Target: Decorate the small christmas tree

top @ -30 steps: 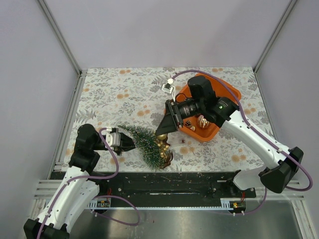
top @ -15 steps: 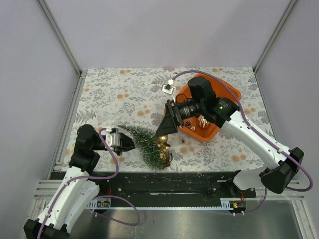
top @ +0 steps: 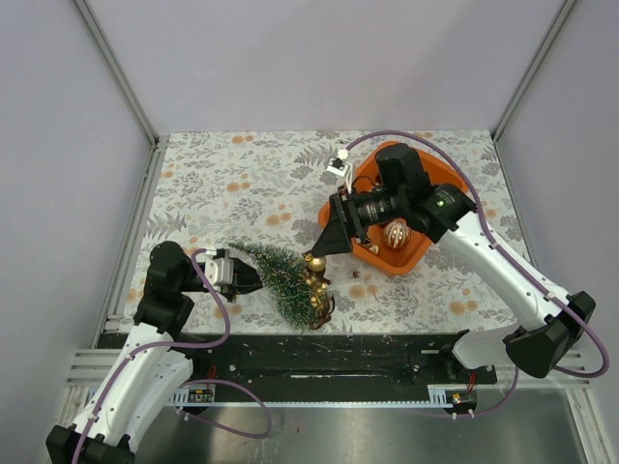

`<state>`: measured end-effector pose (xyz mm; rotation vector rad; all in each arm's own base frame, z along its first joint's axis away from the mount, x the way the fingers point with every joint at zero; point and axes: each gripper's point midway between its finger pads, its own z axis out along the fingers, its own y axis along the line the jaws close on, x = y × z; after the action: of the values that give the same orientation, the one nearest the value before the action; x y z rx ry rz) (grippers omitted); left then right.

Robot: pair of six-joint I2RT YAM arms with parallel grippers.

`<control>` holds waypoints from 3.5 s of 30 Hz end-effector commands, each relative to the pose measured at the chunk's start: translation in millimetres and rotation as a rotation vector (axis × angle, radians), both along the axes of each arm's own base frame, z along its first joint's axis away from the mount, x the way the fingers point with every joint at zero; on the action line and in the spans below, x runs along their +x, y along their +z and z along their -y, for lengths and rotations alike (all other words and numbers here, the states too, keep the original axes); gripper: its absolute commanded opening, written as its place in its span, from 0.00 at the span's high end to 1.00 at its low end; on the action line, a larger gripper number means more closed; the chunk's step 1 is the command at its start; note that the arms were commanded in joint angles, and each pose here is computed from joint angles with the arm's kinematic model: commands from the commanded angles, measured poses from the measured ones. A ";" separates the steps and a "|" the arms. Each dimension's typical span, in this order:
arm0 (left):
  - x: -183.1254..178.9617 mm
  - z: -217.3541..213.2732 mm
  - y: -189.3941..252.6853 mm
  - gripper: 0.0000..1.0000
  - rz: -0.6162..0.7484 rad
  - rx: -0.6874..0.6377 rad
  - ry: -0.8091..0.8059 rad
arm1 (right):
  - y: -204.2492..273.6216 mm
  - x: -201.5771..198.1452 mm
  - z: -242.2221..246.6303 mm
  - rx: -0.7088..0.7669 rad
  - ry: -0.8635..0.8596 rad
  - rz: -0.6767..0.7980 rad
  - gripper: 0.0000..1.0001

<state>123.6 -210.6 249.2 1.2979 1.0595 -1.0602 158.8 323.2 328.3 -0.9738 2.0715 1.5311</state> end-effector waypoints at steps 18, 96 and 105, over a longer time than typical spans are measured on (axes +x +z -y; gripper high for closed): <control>0.7 -0.9 3.4 0.98 0.037 -0.008 0.005 | -24.2 145.2 139.2 -0.454 -0.860 0.231 0.14; -4.2 -6.9 -5.7 0.96 -0.050 0.099 0.013 | -78.4 194.1 183.5 -0.323 -1.053 -0.083 0.83; 7.4 -5.7 -3.4 0.95 -0.074 0.100 0.048 | -23.9 94.9 145.7 -0.107 -0.812 -0.065 0.83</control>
<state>122.6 -205.6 240.4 1.3349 1.1783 -1.0601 301.2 153.7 276.4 0.0793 2.2530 0.8191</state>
